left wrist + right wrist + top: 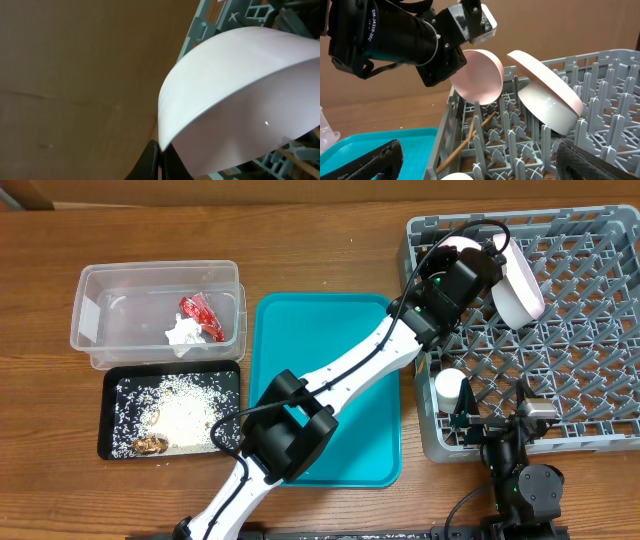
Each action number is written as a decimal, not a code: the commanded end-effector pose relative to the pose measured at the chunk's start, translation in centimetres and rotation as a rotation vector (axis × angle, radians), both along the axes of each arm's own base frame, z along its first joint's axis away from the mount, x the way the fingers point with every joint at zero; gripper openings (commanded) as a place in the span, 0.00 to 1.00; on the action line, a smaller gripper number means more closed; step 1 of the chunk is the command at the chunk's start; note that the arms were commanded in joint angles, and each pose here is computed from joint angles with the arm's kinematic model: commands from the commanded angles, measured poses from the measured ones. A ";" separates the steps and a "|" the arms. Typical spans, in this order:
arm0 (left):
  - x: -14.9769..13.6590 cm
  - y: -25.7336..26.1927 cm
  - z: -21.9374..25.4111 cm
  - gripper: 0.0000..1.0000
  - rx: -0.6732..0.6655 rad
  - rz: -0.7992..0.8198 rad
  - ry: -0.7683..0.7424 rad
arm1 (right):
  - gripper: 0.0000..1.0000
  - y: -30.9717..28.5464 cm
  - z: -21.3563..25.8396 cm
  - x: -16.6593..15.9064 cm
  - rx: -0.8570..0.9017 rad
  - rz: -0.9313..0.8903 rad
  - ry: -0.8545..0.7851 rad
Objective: Sort waste into correct bins and load items into the dishwasher
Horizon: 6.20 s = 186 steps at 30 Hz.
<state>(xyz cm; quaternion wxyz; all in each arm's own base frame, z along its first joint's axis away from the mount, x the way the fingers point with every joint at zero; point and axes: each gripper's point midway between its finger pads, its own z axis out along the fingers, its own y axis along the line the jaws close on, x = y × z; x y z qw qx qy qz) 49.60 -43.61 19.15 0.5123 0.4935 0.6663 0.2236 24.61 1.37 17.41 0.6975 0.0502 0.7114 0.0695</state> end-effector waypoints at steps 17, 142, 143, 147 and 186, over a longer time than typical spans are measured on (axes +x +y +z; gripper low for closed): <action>-6.3 2.4 0.3 1.00 0.181 0.162 0.069 | 1.00 -0.2 -0.2 0.0 0.003 -0.009 -0.003; -25.0 42.4 -3.4 1.00 -1.307 0.430 -0.078 | 1.00 -0.2 -0.2 0.0 0.003 -0.009 -0.003; -25.0 42.4 -3.4 1.00 -1.307 0.430 -0.078 | 1.00 -0.2 -0.2 0.0 0.003 -0.009 -0.003; -25.0 42.4 -3.4 1.00 -1.307 0.429 -0.079 | 1.00 -0.2 -0.2 0.0 0.003 -0.009 -0.003; -25.0 42.4 -3.4 1.00 -1.307 0.430 -0.078 | 1.00 -0.2 -0.2 0.0 0.003 -0.009 -0.003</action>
